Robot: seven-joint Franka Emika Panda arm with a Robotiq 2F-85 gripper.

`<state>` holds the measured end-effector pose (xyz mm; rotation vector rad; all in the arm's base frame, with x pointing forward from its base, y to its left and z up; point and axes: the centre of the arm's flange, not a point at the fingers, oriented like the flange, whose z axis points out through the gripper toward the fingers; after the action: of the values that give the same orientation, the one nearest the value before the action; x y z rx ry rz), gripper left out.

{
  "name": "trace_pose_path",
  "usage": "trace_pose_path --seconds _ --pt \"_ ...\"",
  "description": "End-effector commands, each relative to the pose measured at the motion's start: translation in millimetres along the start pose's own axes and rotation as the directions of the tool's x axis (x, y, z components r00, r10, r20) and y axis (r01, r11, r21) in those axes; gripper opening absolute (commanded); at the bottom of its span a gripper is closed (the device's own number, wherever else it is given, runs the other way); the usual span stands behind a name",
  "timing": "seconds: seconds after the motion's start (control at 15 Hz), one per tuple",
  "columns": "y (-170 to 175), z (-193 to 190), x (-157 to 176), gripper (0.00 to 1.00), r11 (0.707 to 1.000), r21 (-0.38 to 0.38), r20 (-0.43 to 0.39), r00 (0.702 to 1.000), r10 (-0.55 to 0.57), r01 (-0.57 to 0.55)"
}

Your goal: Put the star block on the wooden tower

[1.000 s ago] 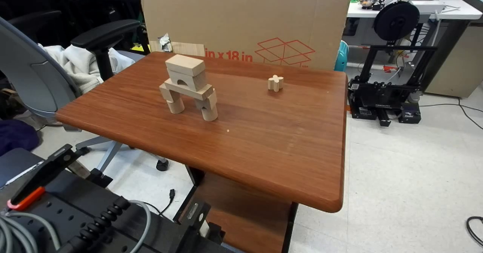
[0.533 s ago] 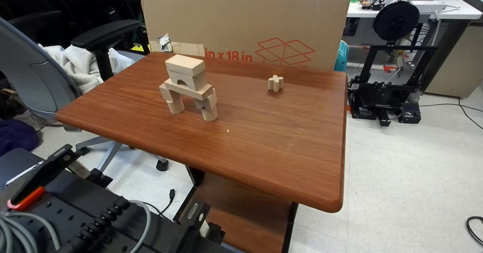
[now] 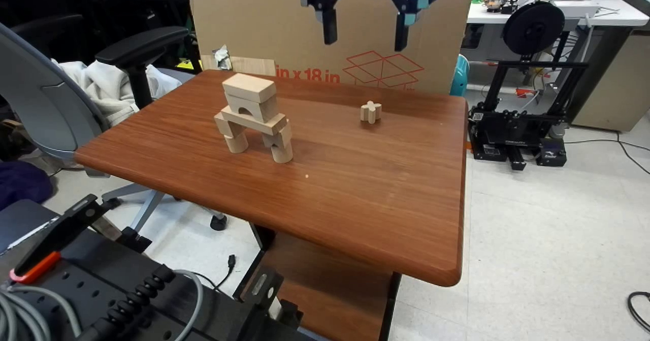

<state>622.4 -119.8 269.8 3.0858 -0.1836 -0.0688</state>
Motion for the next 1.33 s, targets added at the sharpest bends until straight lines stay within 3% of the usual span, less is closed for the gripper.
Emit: trace_pose_path --seconds 0.0,0.33,0.8,0.87,1.0,1.27 --pt "4.2 38.4 54.5 1.00 0.999 -0.010 0.009 0.999 0.051 -0.051" --pt "-2.0 81.4 78.4 1.00 0.996 -0.025 0.026 0.996 0.082 -0.082" --pt "-21.0 107.8 82.5 1.00 0.998 -0.044 0.043 0.998 0.037 -0.035" --pt "-22.7 109.1 82.3 0.75 0.998 -0.048 0.040 0.999 0.036 -0.034" --pt "-25.1 110.7 82.3 0.66 0.998 -0.050 0.044 0.999 0.031 -0.028" --pt "-24.3 110.3 79.2 0.34 0.998 -0.052 0.054 0.998 0.035 -0.032"
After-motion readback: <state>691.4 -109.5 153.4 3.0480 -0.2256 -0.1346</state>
